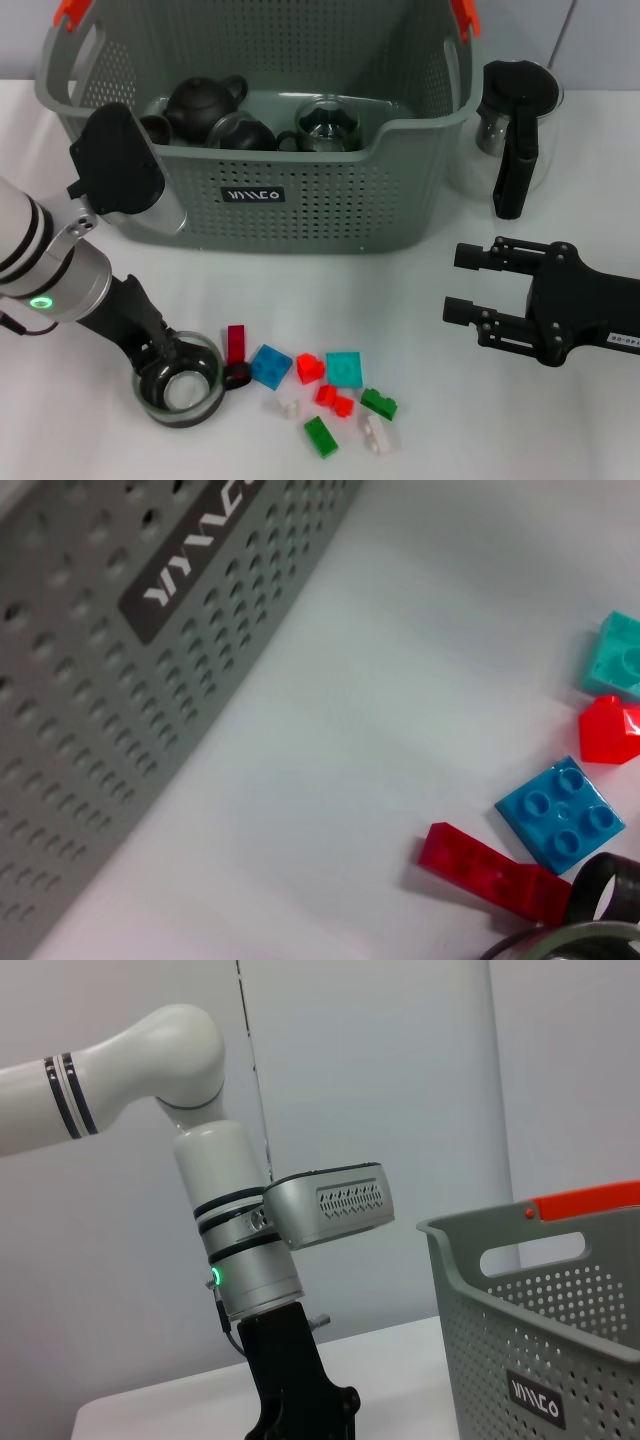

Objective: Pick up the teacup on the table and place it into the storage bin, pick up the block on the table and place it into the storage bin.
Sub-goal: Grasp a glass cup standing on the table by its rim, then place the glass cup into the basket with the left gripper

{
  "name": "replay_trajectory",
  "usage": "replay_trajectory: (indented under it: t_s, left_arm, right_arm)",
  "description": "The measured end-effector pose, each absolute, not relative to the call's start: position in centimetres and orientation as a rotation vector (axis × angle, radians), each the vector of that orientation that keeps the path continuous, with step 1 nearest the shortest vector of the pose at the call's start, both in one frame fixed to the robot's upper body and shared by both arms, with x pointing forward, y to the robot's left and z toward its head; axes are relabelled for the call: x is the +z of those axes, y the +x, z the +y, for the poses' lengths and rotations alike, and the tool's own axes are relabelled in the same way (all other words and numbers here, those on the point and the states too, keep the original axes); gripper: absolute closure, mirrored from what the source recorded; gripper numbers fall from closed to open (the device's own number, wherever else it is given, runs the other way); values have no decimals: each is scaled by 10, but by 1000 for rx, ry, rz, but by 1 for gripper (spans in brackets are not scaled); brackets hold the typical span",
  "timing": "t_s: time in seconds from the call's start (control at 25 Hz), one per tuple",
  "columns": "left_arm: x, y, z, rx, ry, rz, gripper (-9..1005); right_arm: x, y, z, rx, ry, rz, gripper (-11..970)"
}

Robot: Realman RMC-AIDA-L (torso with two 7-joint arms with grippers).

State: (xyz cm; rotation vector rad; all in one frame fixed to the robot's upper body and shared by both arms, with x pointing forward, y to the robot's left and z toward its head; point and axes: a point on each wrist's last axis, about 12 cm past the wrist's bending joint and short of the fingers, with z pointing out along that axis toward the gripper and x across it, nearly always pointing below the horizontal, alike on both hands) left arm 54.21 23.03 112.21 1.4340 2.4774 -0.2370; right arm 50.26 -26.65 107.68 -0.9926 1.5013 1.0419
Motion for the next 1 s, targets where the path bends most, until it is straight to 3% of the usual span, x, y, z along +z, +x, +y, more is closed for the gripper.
replay_trajectory:
  t_s: [0.12,0.48,0.64,0.8,1.0]
  left_arm:
    - [1123,542,230,-236,1437,2477,944]
    - [1129,540,234,-272,1442,2462,955]
    - [1153,536,250,-447,1408,2365,957]
    - [1194,535,275,-722,1335,2125,956]
    - [1221,545,278,-824,1225,1918,956]
  right_arm:
    - [1077,503,-267,1042,-993,1501,316]
    - [1078,504,-265,1047,-999,1494,317]
    - [1078,503,-265,1050,-998,1493,317]
    - [1078,503,-265,1051,-998,1493,318]
    - [1078,504,-263,1052,-999,1493,318]
